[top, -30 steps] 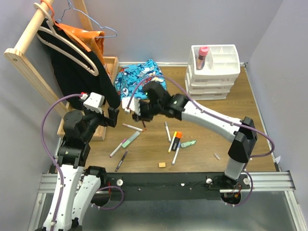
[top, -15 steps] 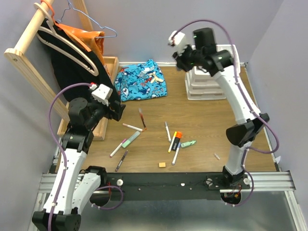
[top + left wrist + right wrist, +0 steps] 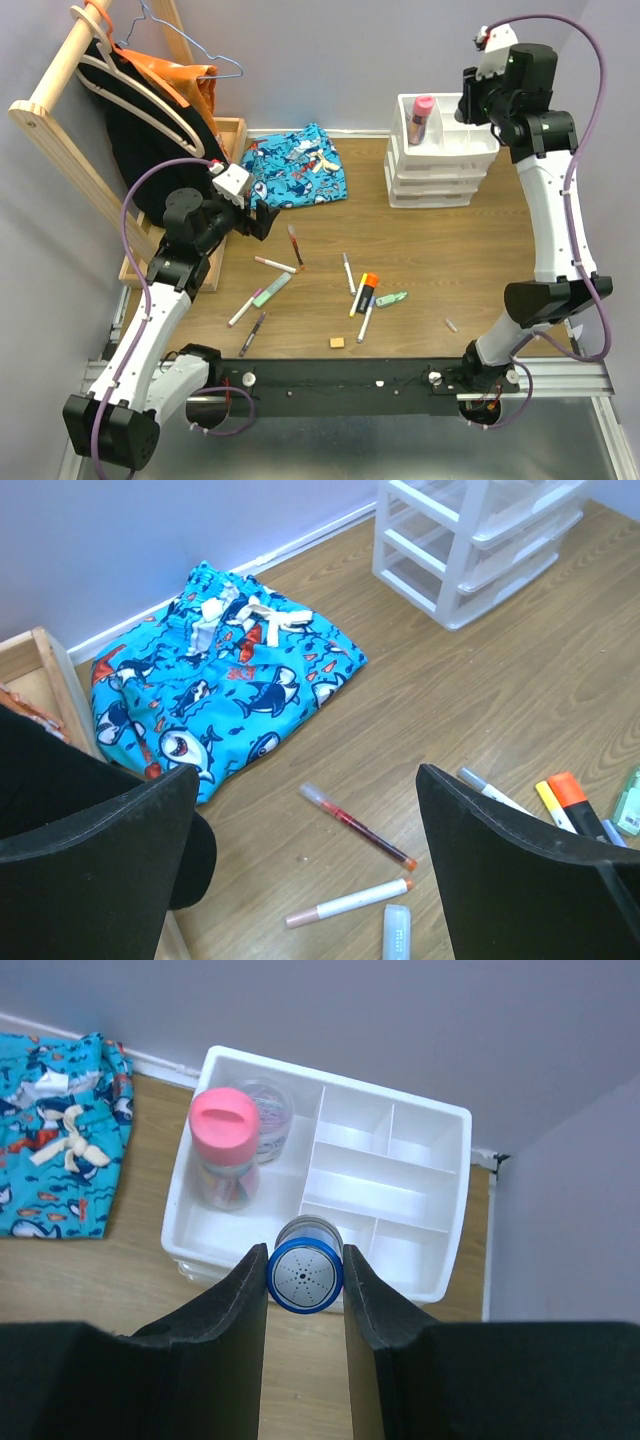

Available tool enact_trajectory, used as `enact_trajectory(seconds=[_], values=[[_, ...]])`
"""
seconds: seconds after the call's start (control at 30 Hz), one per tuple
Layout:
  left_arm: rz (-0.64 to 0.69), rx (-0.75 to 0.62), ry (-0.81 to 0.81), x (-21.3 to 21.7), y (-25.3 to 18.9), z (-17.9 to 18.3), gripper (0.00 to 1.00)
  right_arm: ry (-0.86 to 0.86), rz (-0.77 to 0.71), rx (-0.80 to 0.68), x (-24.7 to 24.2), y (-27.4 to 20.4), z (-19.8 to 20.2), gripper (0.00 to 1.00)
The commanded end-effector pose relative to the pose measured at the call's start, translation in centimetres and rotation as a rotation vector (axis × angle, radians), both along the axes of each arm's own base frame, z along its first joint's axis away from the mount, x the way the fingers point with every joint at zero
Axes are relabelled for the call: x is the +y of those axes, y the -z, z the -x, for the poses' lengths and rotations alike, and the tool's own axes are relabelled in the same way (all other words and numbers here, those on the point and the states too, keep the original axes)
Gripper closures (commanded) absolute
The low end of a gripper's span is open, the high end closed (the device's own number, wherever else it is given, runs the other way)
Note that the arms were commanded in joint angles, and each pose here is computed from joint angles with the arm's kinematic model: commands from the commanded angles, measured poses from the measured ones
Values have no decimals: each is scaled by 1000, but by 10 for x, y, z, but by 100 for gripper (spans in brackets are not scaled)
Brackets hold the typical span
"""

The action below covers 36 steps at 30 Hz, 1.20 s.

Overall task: Sort the stationery into containers
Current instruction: Pick up the stationery from the center of the board, then place the stationery in the storage box.

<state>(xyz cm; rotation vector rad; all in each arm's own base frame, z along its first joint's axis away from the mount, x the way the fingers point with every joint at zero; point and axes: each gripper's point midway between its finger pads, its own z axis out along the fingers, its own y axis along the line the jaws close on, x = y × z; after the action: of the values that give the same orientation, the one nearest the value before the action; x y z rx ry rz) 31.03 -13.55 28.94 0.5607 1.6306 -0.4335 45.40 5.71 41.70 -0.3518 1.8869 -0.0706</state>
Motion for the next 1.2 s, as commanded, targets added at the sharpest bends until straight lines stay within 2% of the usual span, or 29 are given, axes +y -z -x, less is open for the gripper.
enact_trajectory(seconds=[0.0,0.07,0.43,1.1,1.13,1.17], values=[[25,-40,14,-8,-12,-4,1,173,-160,44,-40,19,-17,99],[34,-31,0,-7,-11,-6,1,210,-201,61,-55,26,-24,100],[13,1,-40,-1,2,-12,1,114,-250,187,-34,75,-49,99],[6,14,-57,0,9,-19,1,124,-246,306,-33,131,-65,100],[6,11,-58,0,8,-19,1,121,-247,306,-32,131,-66,98],[4,13,-58,0,9,-19,1,117,-248,311,-32,132,-66,91]])
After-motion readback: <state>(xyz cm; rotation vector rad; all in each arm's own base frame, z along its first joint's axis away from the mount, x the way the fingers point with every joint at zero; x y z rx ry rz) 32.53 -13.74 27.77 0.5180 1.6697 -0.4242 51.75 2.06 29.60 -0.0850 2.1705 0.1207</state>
